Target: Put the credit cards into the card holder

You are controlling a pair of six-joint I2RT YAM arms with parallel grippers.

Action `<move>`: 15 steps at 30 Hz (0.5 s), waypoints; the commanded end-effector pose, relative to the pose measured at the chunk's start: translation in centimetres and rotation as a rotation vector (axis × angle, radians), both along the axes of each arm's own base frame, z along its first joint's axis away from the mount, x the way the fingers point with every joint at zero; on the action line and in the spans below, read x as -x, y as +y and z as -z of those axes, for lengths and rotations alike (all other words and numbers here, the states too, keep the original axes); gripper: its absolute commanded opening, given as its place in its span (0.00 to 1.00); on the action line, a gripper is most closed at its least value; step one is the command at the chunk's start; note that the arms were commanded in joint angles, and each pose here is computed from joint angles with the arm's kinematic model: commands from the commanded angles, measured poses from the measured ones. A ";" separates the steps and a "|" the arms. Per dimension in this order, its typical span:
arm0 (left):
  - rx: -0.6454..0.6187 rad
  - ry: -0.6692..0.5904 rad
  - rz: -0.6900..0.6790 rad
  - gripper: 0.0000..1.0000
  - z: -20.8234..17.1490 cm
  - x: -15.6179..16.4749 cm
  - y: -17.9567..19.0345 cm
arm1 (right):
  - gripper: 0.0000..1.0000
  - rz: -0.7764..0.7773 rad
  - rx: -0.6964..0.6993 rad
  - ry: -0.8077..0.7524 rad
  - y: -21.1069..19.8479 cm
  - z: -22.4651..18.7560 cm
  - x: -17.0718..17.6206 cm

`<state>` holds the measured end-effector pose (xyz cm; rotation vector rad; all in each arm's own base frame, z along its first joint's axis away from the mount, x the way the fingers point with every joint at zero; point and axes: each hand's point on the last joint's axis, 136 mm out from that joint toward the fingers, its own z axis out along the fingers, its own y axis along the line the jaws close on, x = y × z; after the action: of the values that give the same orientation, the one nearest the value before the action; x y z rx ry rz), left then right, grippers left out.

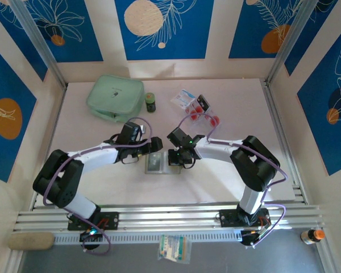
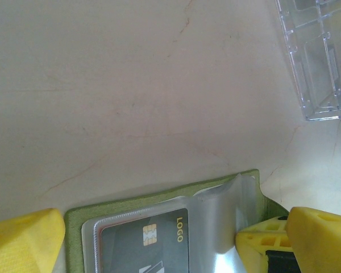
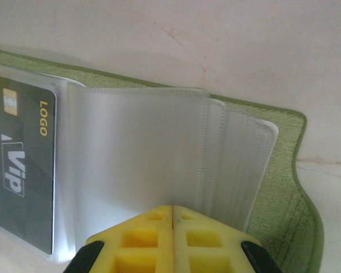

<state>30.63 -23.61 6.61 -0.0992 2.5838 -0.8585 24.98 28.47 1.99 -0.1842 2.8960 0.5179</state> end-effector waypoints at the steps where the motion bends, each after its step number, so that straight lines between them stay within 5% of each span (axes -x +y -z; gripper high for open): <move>1: 0.012 0.023 0.015 1.00 0.7 0.6 -0.4 | 0.00 0.024 0.128 0.115 -3.2 3.8 2.6; 15: -0.086 0.056 0.059 1.00 2.3 1.2 -0.2 | 0.00 0.020 0.128 0.116 -3.1 3.9 2.7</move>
<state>29.61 -23.36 4.61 -0.0778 2.6589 -0.8038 25.10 28.60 1.98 -0.1744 2.8883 0.5287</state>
